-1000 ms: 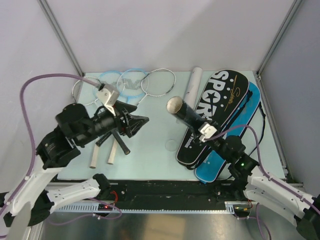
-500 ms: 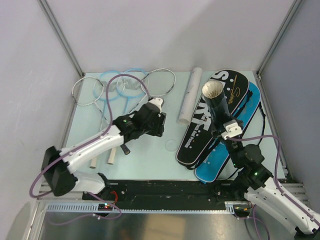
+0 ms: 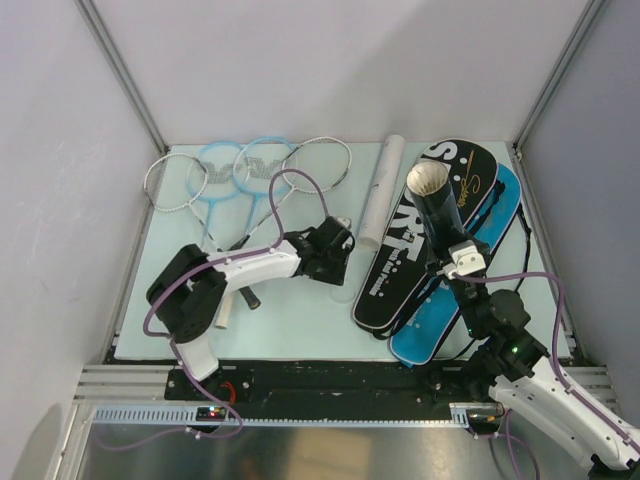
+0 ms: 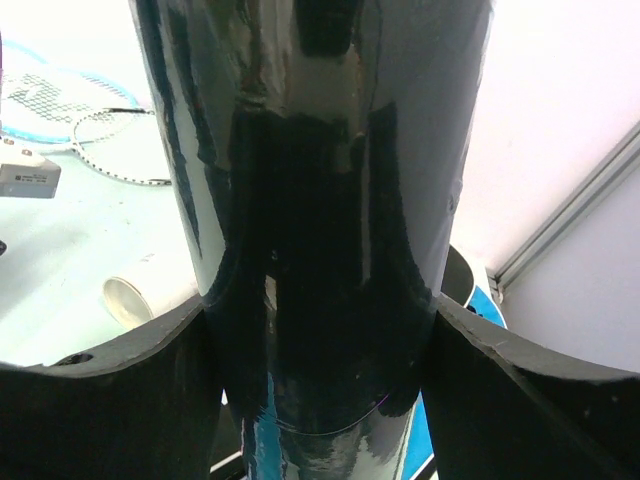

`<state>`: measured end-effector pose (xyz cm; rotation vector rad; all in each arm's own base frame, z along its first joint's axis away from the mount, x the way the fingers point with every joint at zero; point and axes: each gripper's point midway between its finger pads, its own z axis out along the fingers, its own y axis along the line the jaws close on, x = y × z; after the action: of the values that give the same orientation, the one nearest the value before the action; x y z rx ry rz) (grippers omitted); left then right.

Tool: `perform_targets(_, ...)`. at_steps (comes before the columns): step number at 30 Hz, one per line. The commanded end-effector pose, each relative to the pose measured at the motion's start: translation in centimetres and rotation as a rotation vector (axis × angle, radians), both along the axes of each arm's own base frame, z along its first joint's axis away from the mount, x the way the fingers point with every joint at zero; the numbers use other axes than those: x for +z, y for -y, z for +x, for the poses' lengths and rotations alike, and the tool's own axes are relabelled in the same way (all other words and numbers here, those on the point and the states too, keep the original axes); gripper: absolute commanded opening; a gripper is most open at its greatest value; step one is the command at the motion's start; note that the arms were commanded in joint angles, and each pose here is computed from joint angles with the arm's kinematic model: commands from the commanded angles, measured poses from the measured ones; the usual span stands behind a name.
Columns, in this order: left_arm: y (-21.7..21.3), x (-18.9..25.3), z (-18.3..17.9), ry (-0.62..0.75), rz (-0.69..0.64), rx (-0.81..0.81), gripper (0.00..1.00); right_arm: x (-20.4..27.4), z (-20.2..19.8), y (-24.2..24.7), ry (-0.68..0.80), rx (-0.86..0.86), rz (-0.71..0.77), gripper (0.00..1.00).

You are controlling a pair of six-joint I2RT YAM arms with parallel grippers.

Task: Pack up the badminton gear
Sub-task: Close the lid on the shuttle tube.

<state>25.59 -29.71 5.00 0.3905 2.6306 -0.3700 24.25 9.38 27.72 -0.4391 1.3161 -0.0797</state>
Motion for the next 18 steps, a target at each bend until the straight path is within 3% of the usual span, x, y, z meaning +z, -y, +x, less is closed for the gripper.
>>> perform_targets(1,1.7,-0.3,0.8,0.005,-0.059,0.013,0.45,3.5,-0.5,0.9,0.074,-0.024,0.074,0.36)
perform_targets(18,-1.9,-4.6,-1.2,-0.04,0.076,0.024,0.29,3.5,-0.2,0.5,0.073,-0.014,0.08,0.36)
